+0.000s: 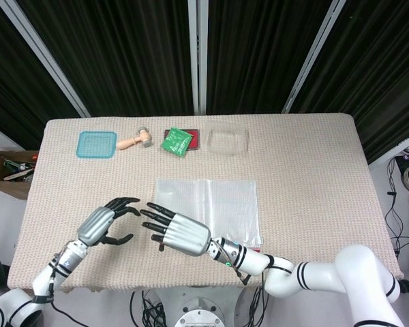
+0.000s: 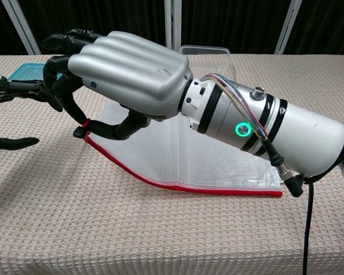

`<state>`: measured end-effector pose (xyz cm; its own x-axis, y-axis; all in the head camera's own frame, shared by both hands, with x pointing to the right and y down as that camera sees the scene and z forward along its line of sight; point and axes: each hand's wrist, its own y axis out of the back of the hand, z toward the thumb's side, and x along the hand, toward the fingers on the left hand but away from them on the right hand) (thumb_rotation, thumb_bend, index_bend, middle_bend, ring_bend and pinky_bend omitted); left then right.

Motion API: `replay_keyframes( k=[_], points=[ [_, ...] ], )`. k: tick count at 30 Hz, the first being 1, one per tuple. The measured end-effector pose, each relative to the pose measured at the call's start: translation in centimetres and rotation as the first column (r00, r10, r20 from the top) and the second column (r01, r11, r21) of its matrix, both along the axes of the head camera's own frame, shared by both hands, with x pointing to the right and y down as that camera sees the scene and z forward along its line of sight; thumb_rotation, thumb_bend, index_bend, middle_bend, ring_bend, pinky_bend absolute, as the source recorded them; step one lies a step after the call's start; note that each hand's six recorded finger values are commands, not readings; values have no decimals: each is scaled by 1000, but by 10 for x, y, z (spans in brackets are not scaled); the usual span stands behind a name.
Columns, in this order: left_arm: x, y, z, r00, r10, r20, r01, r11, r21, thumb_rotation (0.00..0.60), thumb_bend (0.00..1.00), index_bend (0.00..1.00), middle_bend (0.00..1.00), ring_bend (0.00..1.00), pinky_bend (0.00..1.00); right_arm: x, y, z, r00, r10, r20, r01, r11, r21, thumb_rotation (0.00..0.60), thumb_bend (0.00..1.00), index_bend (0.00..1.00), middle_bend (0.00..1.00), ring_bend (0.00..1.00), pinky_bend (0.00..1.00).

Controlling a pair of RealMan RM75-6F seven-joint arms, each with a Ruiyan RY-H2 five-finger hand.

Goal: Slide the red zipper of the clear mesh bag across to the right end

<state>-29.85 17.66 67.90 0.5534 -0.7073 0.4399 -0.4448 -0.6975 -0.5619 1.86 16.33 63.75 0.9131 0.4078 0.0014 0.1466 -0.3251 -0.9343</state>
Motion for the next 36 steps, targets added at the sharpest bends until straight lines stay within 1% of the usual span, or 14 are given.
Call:
replay_keyframes(
  k=[8, 17, 21, 27, 33, 36],
  points=[
    [29, 5, 8, 997, 46, -64, -47, 999, -14, 600, 285, 363, 122, 100, 134, 1, -4, -1, 1000, 17, 16, -17, 1000, -15, 600, 505, 954, 233, 0, 0],
    [66, 7, 12, 987, 103, -122, -104, 995, 2, 600, 281, 365, 123, 100, 134, 0, -8, -1, 999, 30, 24, -29, 999, -28, 600, 507, 954, 234, 0, 0],
    [80, 7, 16, 983, 114, -145, -117, 993, -8, 600, 276, 391, 130, 100, 134, 0, -8, -2, 999, 32, 30, -31, 999, -34, 600, 508, 955, 234, 0, 0],
    [87, 5, 20, 981, 98, -169, -103, 994, -22, 600, 277, 434, 138, 101, 134, 1, -7, -2, 999, 28, 36, -27, 999, -40, 600, 507, 955, 235, 0, 0],
    [85, 6, 23, 982, 107, -157, -113, 993, -30, 600, 286, 436, 138, 100, 134, 2, -7, -1, 999, 30, 40, -28, 999, -45, 600, 507, 956, 237, 0, 0],
    [85, 7, 24, 982, 108, -157, -115, 993, -32, 600, 305, 460, 140, 101, 134, 3, -7, -1, 999, 30, 43, -28, 999, -46, 600, 507, 958, 238, 0, 0]
  ],
)
